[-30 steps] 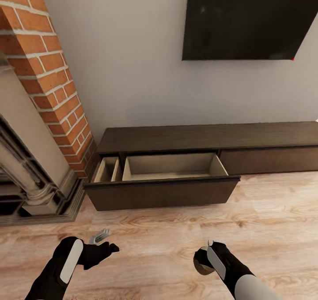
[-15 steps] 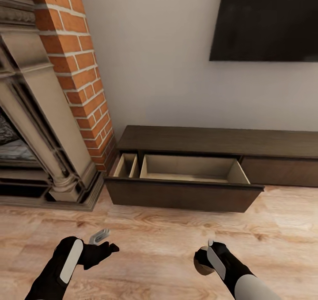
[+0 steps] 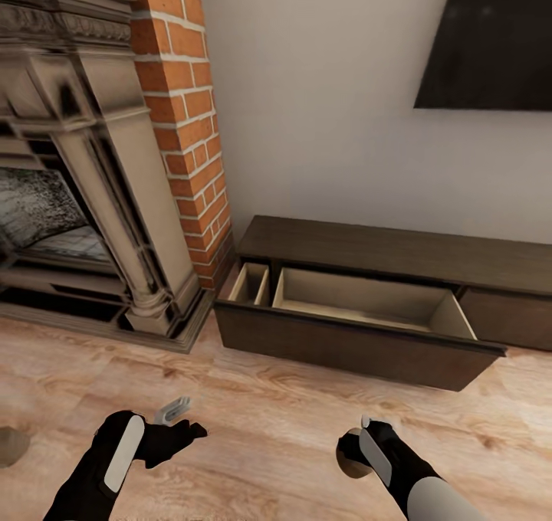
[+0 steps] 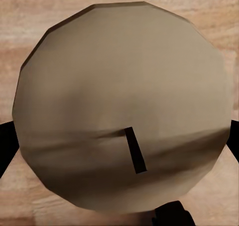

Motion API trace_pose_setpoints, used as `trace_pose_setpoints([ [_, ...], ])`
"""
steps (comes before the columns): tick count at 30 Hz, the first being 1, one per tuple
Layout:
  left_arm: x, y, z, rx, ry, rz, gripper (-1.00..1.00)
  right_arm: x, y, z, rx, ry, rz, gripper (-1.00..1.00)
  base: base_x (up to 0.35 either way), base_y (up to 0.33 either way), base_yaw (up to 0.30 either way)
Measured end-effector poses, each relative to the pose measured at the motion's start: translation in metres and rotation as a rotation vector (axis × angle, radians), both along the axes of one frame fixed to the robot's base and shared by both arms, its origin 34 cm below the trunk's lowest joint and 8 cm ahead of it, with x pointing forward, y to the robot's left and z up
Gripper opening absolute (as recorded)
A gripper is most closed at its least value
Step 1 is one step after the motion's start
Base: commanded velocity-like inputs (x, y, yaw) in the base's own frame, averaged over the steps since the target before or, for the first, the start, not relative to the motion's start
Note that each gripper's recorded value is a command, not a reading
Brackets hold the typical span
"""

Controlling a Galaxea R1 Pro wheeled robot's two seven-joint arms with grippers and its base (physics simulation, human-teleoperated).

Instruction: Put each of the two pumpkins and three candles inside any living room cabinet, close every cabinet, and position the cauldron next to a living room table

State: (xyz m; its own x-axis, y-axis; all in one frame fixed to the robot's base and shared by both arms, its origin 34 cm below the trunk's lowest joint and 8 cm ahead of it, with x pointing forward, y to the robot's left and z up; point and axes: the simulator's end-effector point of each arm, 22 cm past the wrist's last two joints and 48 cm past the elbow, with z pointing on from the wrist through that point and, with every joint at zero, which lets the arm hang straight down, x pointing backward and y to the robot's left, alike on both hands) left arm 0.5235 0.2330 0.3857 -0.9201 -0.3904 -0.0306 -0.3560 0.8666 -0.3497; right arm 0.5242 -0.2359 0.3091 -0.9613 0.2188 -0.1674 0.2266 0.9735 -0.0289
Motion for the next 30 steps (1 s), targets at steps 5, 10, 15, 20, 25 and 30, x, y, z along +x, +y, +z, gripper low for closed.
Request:
trace_pose_setpoints([
  [5,0.0,0.0,0.0,0.0,0.0,0.0,1.0,0.0001,-0.0001,0.0,0.0,0.0,0.0,-1.0,0.0,0.0,0.282],
  [10,-0.0001,-0.0001,-0.0001,0.0,0.0,0.0,1.0,0.0,0.0001,0.0,0.0,0.0,0.0,-1.0,0.0,0.0,0.282],
  [15,-0.0001,0.0001,0.0,0.0,0.0,0.0,1.0,0.0001,0.0001,0.0001,0.0,0.0,0.0,-1.0,0.0,0.0,0.282],
  [20,0.0,0.0001,0.0,-0.001,0.0,0.0,1.0,0.0001,0.0001,-0.0001,0.0,0.0,0.0,-1.0,0.0,0.0,0.282],
  [25,-0.0004,0.0003,-0.0009,0.0,0.002,0.0,1.0,-0.001,0.0003,-0.0011,0.0,0.003,0.001,-1.0,0.0,0.0,0.28],
  [30,-0.0012,0.0002,-0.0023,0.001,0.005,0.0,1.0,-0.0018,0.0004,-0.0022,0.0,0.005,0.002,-1.0,0.0,0.0,0.279],
])
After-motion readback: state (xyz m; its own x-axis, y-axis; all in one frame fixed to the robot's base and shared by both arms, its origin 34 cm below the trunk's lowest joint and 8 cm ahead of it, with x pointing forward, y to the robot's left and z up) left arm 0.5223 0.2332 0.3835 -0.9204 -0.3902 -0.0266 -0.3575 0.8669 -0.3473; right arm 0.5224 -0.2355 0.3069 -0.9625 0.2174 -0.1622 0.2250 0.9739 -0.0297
